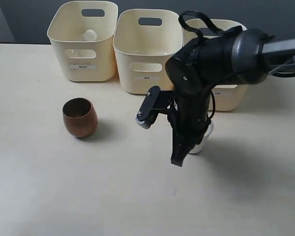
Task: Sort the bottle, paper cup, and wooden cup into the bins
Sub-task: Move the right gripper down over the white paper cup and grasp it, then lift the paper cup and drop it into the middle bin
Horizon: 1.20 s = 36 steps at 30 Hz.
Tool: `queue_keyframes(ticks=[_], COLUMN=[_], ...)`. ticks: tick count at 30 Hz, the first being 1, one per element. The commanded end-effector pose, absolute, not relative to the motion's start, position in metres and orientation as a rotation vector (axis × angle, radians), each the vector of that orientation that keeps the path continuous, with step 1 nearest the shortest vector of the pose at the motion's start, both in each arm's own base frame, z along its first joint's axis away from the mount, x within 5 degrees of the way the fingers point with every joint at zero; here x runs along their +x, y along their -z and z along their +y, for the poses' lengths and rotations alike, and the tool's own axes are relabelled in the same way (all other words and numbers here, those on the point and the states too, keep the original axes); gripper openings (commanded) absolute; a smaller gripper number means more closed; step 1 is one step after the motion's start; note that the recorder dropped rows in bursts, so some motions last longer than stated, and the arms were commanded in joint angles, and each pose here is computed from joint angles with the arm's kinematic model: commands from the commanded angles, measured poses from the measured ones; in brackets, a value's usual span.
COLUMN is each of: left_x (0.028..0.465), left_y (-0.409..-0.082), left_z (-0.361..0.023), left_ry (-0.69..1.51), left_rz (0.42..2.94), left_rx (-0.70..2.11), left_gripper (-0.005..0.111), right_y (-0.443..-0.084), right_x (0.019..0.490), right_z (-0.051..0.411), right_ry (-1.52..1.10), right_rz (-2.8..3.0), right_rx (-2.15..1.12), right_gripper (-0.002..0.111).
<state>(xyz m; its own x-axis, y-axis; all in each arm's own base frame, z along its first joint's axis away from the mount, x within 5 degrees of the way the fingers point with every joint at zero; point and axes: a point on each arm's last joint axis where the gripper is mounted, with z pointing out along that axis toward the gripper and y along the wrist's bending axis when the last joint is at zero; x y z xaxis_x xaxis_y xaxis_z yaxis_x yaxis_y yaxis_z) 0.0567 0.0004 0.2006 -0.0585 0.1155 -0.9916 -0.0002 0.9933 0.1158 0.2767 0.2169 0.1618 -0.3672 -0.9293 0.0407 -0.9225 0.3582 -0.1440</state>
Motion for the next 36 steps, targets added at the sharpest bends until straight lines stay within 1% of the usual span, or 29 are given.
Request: queue_keyframes(ticks=[1, 5, 10, 15, 19, 22, 26, 32, 36], left_x=[0.056, 0.056, 0.056, 0.056, 0.056, 0.056, 0.056, 0.056, 0.056], left_y=[-0.201, -0.201, -0.201, -0.201, -0.201, -0.201, -0.201, -0.201, -0.201], left_z=[0.0, 0.0, 0.0, 0.0, 0.0, 0.0, 0.0, 0.0, 0.0], left_ry=[-0.094, -0.094, -0.094, -0.094, -0.094, -0.094, -0.094, -0.094, -0.094], left_rz=[1.617, 1.617, 1.617, 1.617, 1.617, 1.617, 1.619, 1.617, 1.617], left_rx=[0.087, 0.087, 0.087, 0.087, 0.087, 0.087, 0.087, 0.087, 0.087], left_gripper=[0.0, 0.0, 0.0, 0.0, 0.0, 0.0, 0.0, 0.0, 0.0], right_y=[-0.162, -0.182, -0.233, -0.297, -0.329, -0.334, -0.325, -0.312, -0.292], right_x=[0.28, 0.279, 0.273, 0.262, 0.259, 0.263, 0.283, 0.341, 0.386], right_z=[0.213, 0.209, 0.205, 0.199, 0.202, 0.205, 0.218, 0.22, 0.227], right_ry=[0.273, 0.315, 0.266, 0.174, 0.098, 0.089, 0.06, 0.046, 0.055], right_rz=[2.52, 2.46, 2.316, 2.058, 1.865, 1.785, 1.714, 1.824, 1.921], right_rx=[-1.762, -1.752, -1.632, -1.443, -1.307, -1.278, -1.234, -1.104, -1.064], right_gripper=[-0.001, -0.001, -0.001, -0.001, -0.001, -0.001, -0.001, -0.001, -0.001])
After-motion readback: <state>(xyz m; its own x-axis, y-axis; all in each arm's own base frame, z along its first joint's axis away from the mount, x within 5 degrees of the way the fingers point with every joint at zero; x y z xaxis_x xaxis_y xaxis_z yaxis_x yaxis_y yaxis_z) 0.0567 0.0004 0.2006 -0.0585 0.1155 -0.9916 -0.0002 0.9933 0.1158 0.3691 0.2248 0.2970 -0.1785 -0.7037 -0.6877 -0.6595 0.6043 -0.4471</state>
